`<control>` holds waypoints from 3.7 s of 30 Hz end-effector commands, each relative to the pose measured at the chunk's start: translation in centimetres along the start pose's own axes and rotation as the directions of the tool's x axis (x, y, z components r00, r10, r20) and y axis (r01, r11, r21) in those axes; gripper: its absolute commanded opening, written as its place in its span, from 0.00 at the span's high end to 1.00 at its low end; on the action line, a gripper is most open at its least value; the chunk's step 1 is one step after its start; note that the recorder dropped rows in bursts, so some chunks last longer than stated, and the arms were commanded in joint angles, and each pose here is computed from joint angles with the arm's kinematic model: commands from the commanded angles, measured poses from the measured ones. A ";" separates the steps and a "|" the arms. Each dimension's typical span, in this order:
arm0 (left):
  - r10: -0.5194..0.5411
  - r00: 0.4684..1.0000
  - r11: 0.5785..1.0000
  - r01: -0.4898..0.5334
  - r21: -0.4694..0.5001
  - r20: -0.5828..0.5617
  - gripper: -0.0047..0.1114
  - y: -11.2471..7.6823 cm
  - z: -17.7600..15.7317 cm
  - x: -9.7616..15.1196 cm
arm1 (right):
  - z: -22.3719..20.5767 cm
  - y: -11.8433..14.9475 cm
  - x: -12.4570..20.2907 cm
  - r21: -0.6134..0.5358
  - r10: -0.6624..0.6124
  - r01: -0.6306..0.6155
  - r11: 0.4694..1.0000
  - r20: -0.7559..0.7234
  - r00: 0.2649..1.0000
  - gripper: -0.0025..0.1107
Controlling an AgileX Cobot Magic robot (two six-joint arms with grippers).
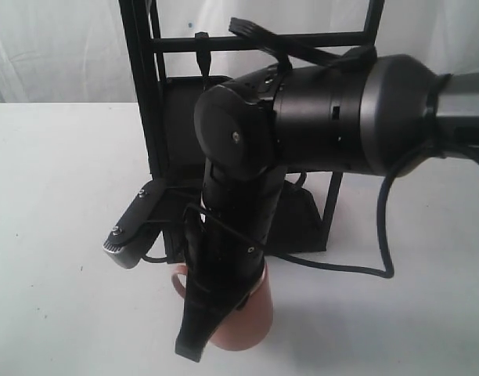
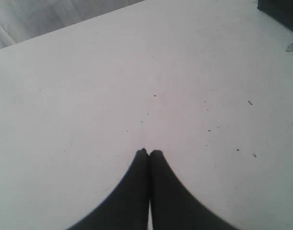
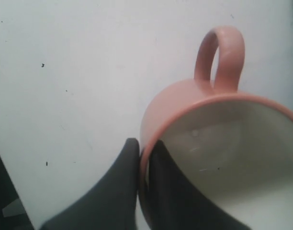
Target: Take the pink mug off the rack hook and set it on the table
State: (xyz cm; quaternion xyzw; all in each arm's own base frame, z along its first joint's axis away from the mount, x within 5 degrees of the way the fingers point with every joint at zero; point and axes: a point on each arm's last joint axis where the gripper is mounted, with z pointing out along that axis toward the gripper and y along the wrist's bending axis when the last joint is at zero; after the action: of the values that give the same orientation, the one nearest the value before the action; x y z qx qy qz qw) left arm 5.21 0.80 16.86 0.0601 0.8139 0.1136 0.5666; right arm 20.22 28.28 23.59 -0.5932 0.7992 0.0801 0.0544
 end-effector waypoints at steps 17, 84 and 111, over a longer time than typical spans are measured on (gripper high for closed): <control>-0.010 1.000 1.000 0.010 0.008 0.006 0.96 -0.1 0.0 0.0 | 1.0 -0.7 -0.7 0.041 -0.007 0.006 0.999 0.028 1.000 0.98; -0.010 1.000 1.000 0.010 0.008 0.006 0.96 -0.1 0.0 0.0 | -8.7 -4.7 9.7 0.454 0.233 -0.186 0.871 -0.049 0.971 0.98; -0.010 1.000 1.000 0.010 0.008 0.004 0.96 -0.1 0.0 0.0 | -9.7 -0.8 26.9 0.156 0.388 -0.946 0.283 0.884 0.262 0.98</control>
State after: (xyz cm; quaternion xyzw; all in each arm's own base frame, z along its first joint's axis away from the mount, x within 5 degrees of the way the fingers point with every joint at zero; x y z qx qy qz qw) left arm 5.21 0.80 16.86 0.0601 0.8139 0.1136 0.5666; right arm 15.69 1.26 26.95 0.0096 0.8960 0.0001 0.4440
